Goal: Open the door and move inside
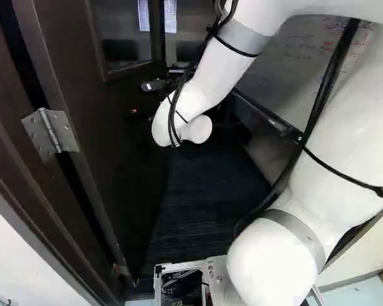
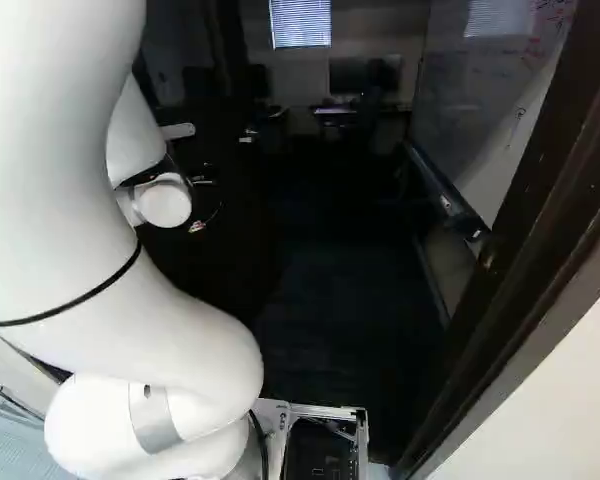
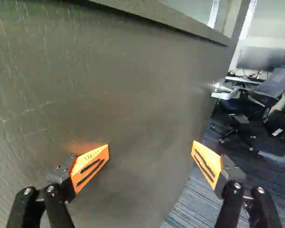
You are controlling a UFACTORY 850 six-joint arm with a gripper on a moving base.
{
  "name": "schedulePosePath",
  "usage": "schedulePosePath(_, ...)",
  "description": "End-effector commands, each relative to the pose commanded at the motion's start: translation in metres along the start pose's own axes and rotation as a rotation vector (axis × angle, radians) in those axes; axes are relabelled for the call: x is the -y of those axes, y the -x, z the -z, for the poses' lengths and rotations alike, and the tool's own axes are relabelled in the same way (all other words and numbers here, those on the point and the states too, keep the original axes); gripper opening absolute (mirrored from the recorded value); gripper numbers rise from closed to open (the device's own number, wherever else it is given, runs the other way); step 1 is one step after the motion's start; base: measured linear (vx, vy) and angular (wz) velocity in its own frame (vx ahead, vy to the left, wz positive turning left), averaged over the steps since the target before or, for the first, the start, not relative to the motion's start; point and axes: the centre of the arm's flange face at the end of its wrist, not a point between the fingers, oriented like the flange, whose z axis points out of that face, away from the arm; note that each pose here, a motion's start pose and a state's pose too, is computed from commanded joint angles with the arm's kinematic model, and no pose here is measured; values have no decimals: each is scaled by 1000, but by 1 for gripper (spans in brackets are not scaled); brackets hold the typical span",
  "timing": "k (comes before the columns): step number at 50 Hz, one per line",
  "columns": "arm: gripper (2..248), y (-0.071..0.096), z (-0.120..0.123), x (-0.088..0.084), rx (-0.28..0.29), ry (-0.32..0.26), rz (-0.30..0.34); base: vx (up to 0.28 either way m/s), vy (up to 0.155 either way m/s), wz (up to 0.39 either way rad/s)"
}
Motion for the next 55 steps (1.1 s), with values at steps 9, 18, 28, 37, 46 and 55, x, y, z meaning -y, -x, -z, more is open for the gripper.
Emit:
schedulePosePath(9,247,-3,-17,7,-1,-18,3,0,0,0)
schedulePosePath(18,247,-5,-34,15,-3,-36,5,0,0,0)
schedulePosePath(28,247,-8,-52,25,-7,-57,8,0,0,0)
schedulePosePath(37,247,-9,-65,35,-10,-76,11,0,0,0)
schedulePosePath(46,247,-11,-76,46,-14,-97,13,0,0,0)
schedulePosePath(55,247,-12,-87,57,-18,-117,16,0,0,0)
